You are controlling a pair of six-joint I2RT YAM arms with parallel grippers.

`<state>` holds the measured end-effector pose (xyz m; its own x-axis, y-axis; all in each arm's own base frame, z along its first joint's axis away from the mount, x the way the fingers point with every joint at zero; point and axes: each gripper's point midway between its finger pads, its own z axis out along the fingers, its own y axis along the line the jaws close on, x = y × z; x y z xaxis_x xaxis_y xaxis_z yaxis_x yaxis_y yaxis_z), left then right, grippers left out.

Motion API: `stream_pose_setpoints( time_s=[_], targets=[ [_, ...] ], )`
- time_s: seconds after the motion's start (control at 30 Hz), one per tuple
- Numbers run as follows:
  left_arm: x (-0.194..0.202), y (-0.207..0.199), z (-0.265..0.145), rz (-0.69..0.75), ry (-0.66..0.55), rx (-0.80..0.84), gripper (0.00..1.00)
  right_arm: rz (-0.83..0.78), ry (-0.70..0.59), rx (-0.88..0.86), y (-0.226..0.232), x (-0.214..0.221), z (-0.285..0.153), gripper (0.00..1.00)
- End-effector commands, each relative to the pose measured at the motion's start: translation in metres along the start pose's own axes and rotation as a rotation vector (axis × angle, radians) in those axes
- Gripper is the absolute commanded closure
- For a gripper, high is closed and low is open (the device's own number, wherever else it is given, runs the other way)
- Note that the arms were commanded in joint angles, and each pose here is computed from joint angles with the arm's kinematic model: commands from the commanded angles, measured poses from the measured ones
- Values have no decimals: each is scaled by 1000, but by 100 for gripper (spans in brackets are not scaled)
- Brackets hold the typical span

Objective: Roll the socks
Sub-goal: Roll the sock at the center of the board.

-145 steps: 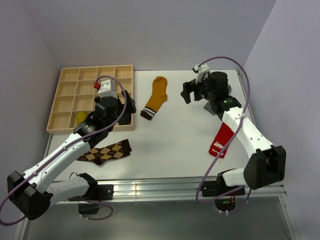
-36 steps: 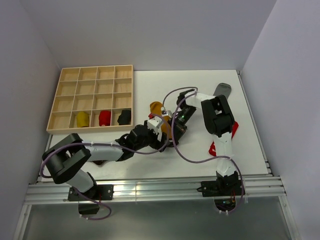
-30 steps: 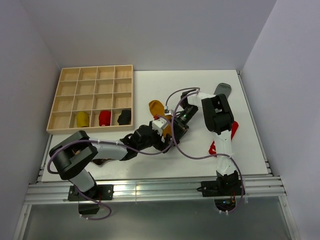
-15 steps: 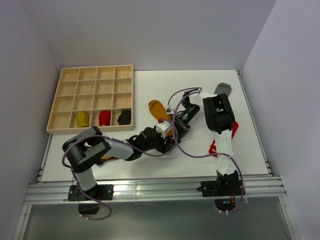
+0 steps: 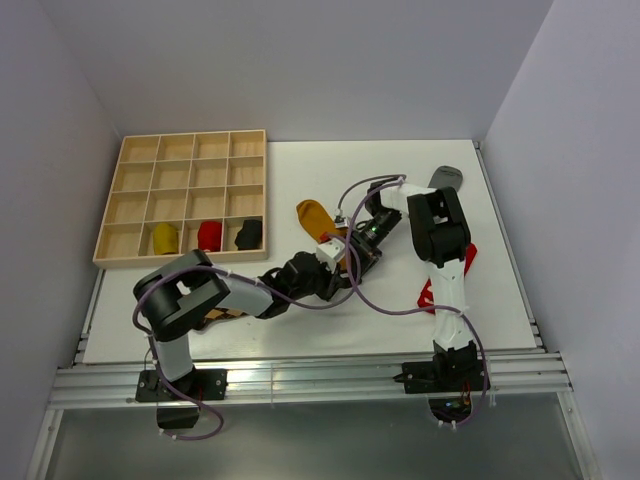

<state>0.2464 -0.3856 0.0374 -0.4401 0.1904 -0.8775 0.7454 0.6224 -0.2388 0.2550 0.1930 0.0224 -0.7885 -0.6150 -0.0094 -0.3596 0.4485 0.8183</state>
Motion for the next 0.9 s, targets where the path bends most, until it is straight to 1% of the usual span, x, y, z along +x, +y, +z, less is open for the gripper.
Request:
stream_pose_setpoints(
  time_s=[0.0, 0.03, 0.07, 0.1, 0.17, 0.23, 0.3, 0.33, 0.4, 0.43, 0.5, 0.53, 0.6, 0.63, 0.67, 0.73, 0.77, 0.8, 0.83, 0.87],
  targets=[
    [-15, -6, 10, -2, -42, 9, 86, -26, -44, 16, 4, -9, -9, 100],
    [-14, -6, 11, -6, -39, 8, 95, -33, -50, 31, 4, -9, -11, 100],
    [-11, -5, 13, -18, -25, 5, 100, -47, -67, 64, 1, -11, -13, 100],
    [-11, 0, 15, -26, -22, -24, 100, -58, -76, 86, 0, -12, -14, 99],
    [-10, -2, 15, -50, -20, -20, 100, -87, -118, 146, -5, -19, -19, 93],
    [-6, 1, 17, -72, 4, -27, 100, -121, -146, 205, -3, -19, -26, 84],
    [-3, 0, 15, -112, 27, -1, 100, -157, -217, 270, -2, -26, -37, 77],
    [-2, -3, 14, -130, 39, 22, 100, -171, -238, 302, -3, -27, -42, 70],
    [-5, -1, 12, -181, 57, 42, 100, -213, -318, 356, 1, -34, -57, 66],
    [1, 0, 10, -195, 94, 45, 100, -213, -349, 377, -2, -34, -65, 63],
    [-3, 2, 10, -233, 124, 49, 100, -240, -424, 411, 1, -38, -80, 61],
    [5, -1, 7, -252, 177, 67, 100, -240, -454, 424, -1, -36, -90, 60],
    [2, 2, 8, -315, 210, 72, 100, -287, -493, 475, -1, -33, -101, 61],
    [9, -2, 3, -366, 265, 92, 100, -313, -508, 506, -2, -31, -106, 64],
    [6, 2, 4, -405, 277, 100, 100, -346, -528, 574, -5, -26, -111, 64],
    [7, 4, -2, -486, 329, 137, 100, -411, -539, 637, -6, -21, -114, 64],
    [10, 7, -3, -508, 353, 118, 100, -448, -565, 687, -7, -17, -117, 63],
    [11, 7, -4, -525, 372, 109, 100, -475, -572, 711, -7, -13, -118, 59],
    [9, 4, -3, -555, 394, 127, 100, -539, -588, 741, -6, -15, -121, 58],
    [17, 2, -7, -591, 442, 121, 100, -569, -598, 756, -2, -5, -116, 57]
  ],
)
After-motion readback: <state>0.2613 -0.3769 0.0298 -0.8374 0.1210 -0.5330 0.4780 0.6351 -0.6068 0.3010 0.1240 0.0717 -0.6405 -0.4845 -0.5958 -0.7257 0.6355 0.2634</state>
